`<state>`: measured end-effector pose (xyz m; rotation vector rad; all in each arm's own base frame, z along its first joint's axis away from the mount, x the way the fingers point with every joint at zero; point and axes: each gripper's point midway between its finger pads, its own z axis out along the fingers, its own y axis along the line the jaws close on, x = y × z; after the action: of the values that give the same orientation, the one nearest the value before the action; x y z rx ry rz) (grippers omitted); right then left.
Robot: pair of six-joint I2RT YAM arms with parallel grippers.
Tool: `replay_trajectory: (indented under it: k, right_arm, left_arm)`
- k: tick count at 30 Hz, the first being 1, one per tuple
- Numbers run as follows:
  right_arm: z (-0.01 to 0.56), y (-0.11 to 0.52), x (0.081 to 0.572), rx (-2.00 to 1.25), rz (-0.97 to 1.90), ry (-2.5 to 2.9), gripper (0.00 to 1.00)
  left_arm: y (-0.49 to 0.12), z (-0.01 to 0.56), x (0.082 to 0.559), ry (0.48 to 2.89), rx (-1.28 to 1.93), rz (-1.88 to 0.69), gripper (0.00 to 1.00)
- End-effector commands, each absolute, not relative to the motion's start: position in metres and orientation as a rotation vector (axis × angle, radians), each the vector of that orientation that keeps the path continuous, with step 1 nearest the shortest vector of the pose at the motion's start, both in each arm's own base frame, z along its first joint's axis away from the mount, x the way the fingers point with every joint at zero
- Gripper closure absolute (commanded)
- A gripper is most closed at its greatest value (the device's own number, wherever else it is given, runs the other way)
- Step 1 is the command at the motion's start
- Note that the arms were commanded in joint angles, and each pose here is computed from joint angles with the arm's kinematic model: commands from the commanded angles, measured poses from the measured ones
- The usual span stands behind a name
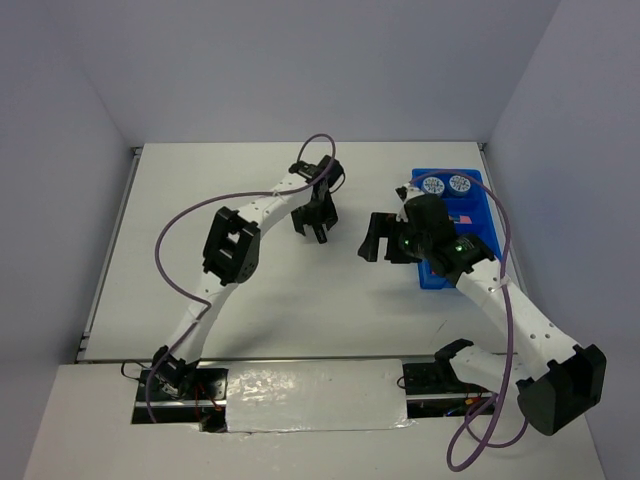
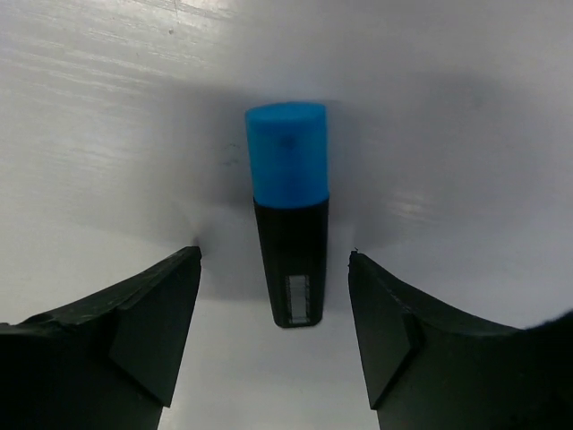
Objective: Sort the stationery into containers
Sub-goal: Pick up the pen from the center of the board.
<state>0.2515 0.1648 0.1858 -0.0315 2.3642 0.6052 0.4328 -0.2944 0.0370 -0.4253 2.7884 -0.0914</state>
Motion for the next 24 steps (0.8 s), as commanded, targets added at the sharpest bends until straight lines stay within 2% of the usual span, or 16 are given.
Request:
replay_trajectory:
  k: [1, 2, 3, 5, 7, 8, 10, 11, 12, 14, 15, 16, 20, 24]
  right_arm:
    - [0.203, 0.165, 0.249, -0.097, 0.617, 2.331, 0.05]
    - [0.208, 0.166, 0.250, -0.105, 0.624, 2.320, 0.05]
    - [0.210, 0.167, 0.249, -0.112, 0.629, 2.319, 0.05]
    - [0.214, 0.168, 0.249, -0.130, 0.635, 2.310, 0.05]
    - [0.218, 0.170, 0.248, -0.147, 0.656, 2.300, 0.05]
    - [0.218, 0.171, 0.248, -0.150, 0.665, 2.300, 0.05]
    - [0.217, 0.173, 0.248, -0.142, 0.695, 2.298, 0.04]
    - [0.215, 0.172, 0.249, -0.121, 0.704, 2.301, 0.04]
    - [0.222, 0.163, 0.255, -0.047, 0.755, 2.273, 0.04]
    - [0.221, 0.151, 0.257, 0.047, 0.855, 2.238, 0.04]
    - [0.229, 0.134, 0.270, 0.142, 0.894, 2.173, 0.04]
    - [0.228, 0.137, 0.266, 0.136, 0.950, 2.172, 0.04]
    - [0.229, 0.149, 0.271, 0.164, 1.036, 2.175, 0.04]
    - [0.235, 0.164, 0.277, 0.192, 1.098, 2.154, 0.05]
  left_arm:
    - [-0.287, 0.011, 0.431, 2.806, -0.413, 0.039, 0.22]
    - [-0.289, 0.008, 0.432, 2.806, -0.409, 0.041, 0.24]
    - [-0.290, 0.004, 0.430, 2.817, -0.399, 0.053, 0.33]
    - [-0.285, -0.012, 0.420, 2.855, -0.402, 0.102, 0.36]
    - [-0.285, -0.012, 0.415, 2.853, -0.400, 0.100, 0.51]
    - [-0.278, -0.022, 0.402, 2.882, -0.380, 0.139, 0.69]
    - [-0.279, -0.023, 0.387, 2.900, -0.333, 0.095, 0.93]
    - [-0.282, -0.019, 0.384, 2.896, -0.296, 0.052, 1.00]
    - [-0.300, 0.007, 0.392, 2.824, -0.246, -0.087, 1.00]
    - [-0.307, 0.015, 0.374, 2.819, -0.088, -0.175, 1.00]
    - [-0.314, 0.053, 0.374, 2.740, -0.043, -0.284, 1.00]
    - [-0.319, 0.053, 0.371, 2.688, 0.047, -0.365, 1.00]
    - [-0.354, 0.127, 0.337, 2.431, 0.324, -0.839, 1.00]
    - [-0.361, 0.165, 0.300, 2.271, 0.498, -1.021, 1.00]
